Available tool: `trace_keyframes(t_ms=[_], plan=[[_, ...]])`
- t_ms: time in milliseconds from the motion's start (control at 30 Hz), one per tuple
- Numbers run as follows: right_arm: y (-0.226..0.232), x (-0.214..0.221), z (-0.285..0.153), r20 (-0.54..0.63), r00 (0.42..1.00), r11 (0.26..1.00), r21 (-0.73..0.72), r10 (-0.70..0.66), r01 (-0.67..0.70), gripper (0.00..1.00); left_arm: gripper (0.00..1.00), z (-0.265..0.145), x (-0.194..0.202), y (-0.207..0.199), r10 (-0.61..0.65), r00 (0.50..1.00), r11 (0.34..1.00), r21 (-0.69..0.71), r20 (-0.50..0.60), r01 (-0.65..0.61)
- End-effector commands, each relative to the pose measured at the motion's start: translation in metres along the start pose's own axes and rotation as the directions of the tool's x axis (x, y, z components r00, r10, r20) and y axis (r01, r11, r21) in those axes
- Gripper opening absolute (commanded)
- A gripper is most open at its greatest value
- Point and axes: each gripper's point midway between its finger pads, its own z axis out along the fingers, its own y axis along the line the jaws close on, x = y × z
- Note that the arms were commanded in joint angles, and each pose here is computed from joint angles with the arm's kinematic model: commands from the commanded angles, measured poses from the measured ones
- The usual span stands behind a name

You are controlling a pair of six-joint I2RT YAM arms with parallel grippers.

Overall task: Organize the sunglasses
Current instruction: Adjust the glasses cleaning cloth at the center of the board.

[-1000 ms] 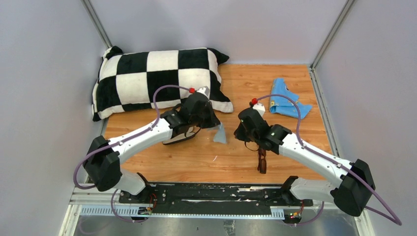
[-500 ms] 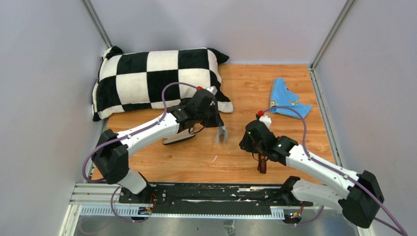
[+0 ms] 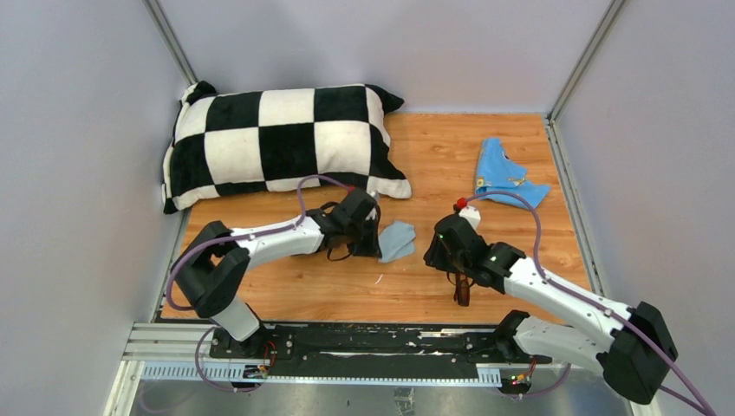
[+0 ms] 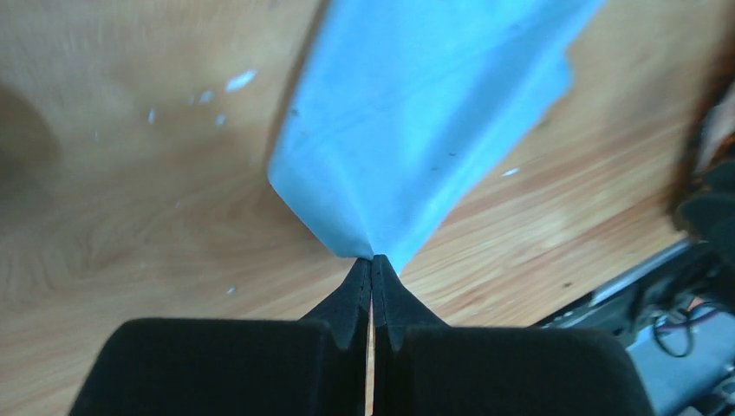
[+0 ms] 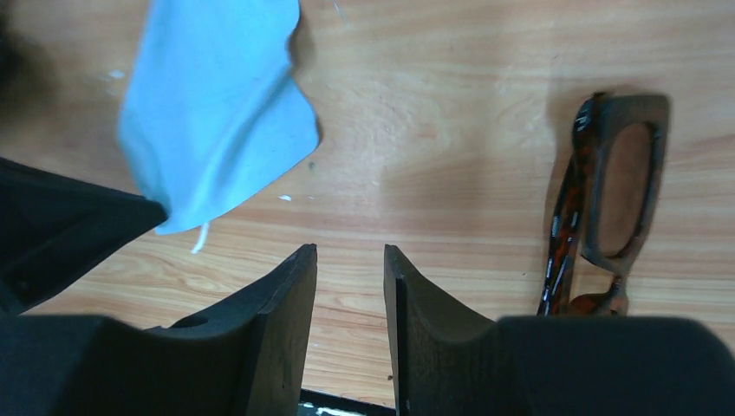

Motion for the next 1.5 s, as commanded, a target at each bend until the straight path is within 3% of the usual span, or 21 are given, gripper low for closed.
trace_keyframes(t_ms=[0,600,667,833,933,1300,1467], plan=[[0.005,0.021,0.021,-0.109,0.994,1.000,0.001,0.002,-0.002,0.39,0.00,0.002,0.008,-0.004,0.025,1.000,0.999,0.041,-0.008,-0.024],[0.015,0.031,0.081,-0.175,0.982,0.987,0.130,-0.068,0.092,0.40,0.00,0.009,0.015,0.001,-0.031,1.000,0.998,0.055,0.001,0.031],[0.015,0.032,0.084,-0.184,0.980,0.986,0.136,-0.072,0.098,0.37,0.00,0.010,0.016,0.001,-0.032,0.999,0.998,0.059,-0.004,0.032],[0.015,0.035,0.086,-0.193,0.978,0.983,0.146,-0.080,0.109,0.19,0.00,0.011,0.019,0.004,-0.032,0.999,0.998,0.052,-0.013,0.032],[0.014,0.032,0.084,-0.184,0.980,0.983,0.149,-0.081,0.110,0.01,0.00,0.011,0.019,0.004,-0.029,0.999,0.998,0.050,-0.014,0.030],[0.021,0.022,0.032,-0.144,0.986,0.994,0.053,-0.089,0.097,0.00,0.00,-0.016,0.014,-0.012,-0.038,0.999,0.995,0.096,0.016,0.036],[0.027,-0.006,0.024,-0.051,0.993,0.992,0.056,-0.106,0.109,0.00,0.00,-0.021,-0.020,-0.035,-0.048,0.998,0.984,0.173,0.043,0.040]])
